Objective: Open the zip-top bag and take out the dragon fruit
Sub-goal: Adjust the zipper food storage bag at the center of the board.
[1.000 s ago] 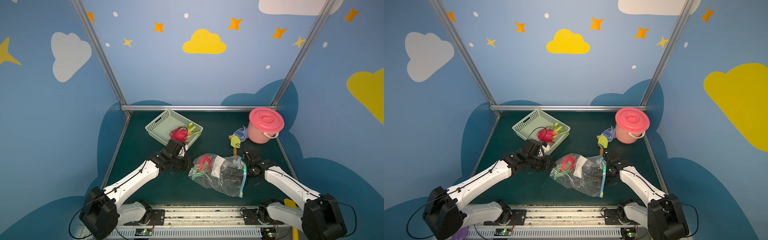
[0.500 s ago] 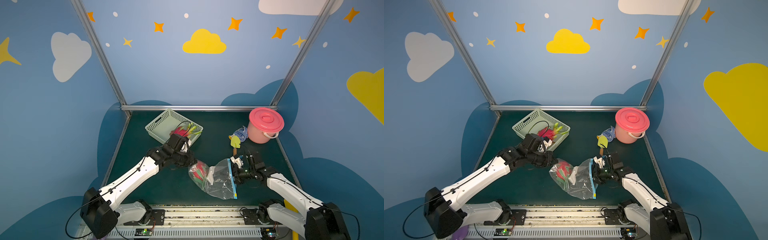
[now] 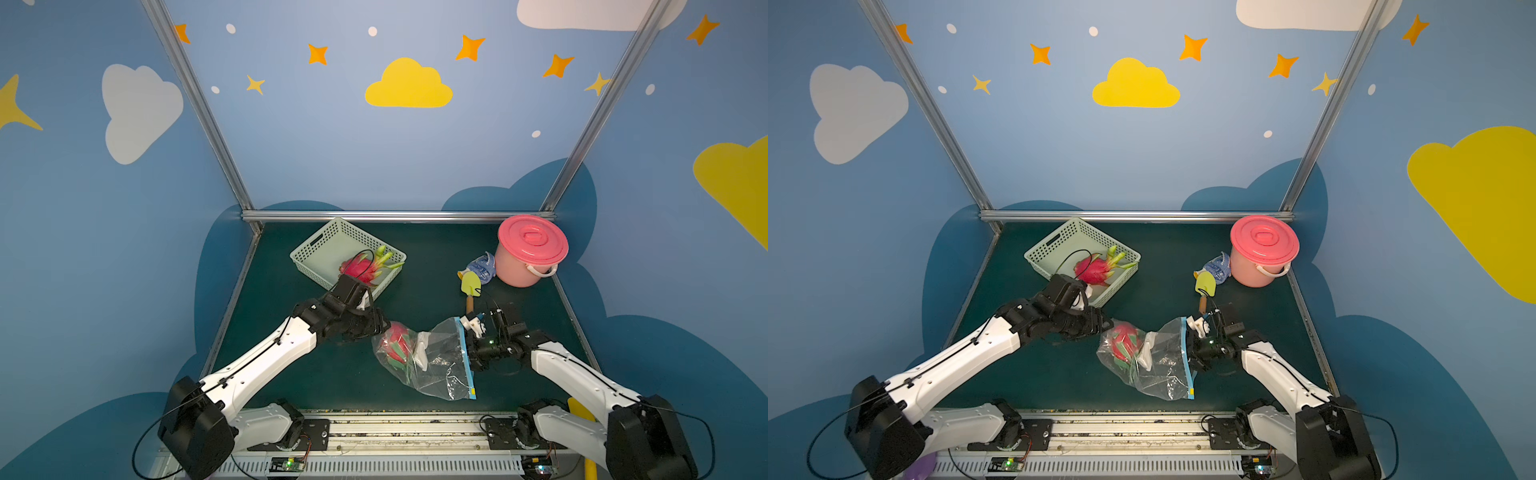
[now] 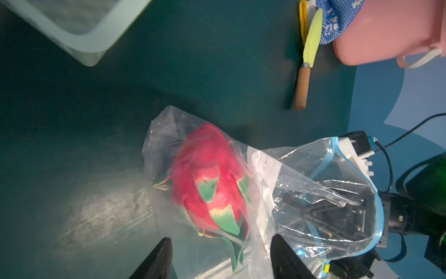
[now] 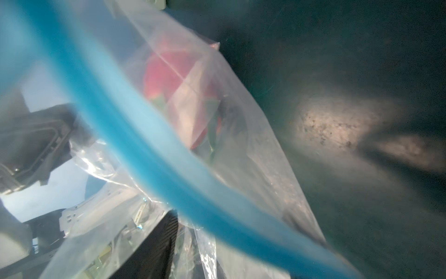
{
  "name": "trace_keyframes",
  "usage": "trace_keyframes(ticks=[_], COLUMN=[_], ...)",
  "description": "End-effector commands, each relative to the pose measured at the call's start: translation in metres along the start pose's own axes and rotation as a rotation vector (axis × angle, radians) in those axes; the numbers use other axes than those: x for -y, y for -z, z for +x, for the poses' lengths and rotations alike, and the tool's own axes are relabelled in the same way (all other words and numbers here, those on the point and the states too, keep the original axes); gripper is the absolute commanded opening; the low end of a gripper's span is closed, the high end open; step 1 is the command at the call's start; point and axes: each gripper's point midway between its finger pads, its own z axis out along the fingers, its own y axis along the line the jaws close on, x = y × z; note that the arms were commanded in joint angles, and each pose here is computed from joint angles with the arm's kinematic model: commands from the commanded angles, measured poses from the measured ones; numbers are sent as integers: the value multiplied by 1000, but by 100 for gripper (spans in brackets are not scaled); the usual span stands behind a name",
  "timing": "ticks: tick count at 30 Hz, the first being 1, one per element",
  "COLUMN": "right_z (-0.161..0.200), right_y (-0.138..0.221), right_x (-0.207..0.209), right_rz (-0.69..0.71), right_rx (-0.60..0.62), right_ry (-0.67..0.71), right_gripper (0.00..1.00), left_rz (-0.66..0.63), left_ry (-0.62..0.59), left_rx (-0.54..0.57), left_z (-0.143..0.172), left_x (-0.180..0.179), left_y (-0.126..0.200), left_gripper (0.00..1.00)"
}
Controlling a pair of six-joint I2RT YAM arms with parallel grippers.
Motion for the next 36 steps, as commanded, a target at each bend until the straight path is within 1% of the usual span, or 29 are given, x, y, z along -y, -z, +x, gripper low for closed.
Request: trace_keyframes(ticks=[1, 4, 6, 8, 10, 12, 15, 16, 20, 23, 24, 25, 26, 27, 28, 31, 33, 35, 36], right_z=[3, 4, 4, 4, 7, 10, 11, 11, 9, 10, 11, 12, 12, 11, 11, 9, 8, 8, 8], right_y=[6, 2, -3, -8, -16, -24, -35, -38, -51, -54, -55, -56, -57, -56, -55, -54, -54, -54, -53], right_x=[-4, -14, -21, -23, -20, -15, -16, -16, -14, 3, 6, 6, 3, 3, 3, 4, 3, 3, 2], right_rz=[-1, -76, -115, -112, -68, -18, 19, 29, 71, 152, 160, 147, 134, 133, 138, 156, 156, 155, 154], right_rx=[3, -15, -38, -66, -107, -135, -160, -165, -192, -203, -209, -214, -212, -204, -198, -189, -185, -182, -179], right_ry=[19, 27, 24, 27, 28, 31, 45, 49, 38, -12, -22, -20, -12, -8, -2, 13, 16, 21, 26], right_gripper=[66, 66, 66, 66, 66, 65, 64, 63, 62, 60, 60, 60, 60, 60, 60, 60, 60, 60, 60], left_rz=[-5, 26, 16, 23, 38, 45, 39, 34, 19, 9, 4, 1, -2, -3, -4, 34, 81, 125, 133], left_ry=[44, 67, 78, 89, 100, 98, 98, 101, 123, 144, 150, 155, 155, 156, 158, 162, 173, 185, 189], left_rx=[25, 0, -20, -30, -35, -50, -64, -63, -62, -55, -50, -43, -30, -12, 10, 78, 107, 104, 84], left_z=[-3, 1, 5, 6, 5, 6, 9, 11, 21, 29, 31, 31, 31, 29, 27, 18, 16, 16, 18], left_x=[-11, -14, -21, -25, -26, -26, -30, -33, -47, -57, -59, -61, -60, -59, -57, -44, -35, -24, -21], left_y=[0, -10, -19, -28, -37, -43, -49, -50, -53, -52, -50, -47, -42, -33, -24, 6, 18, 26, 26], left_gripper=[67, 68, 69, 68, 66, 59, 46, 43, 36, 36, 37, 40, 46, 55, 61, 64, 64, 65, 65])
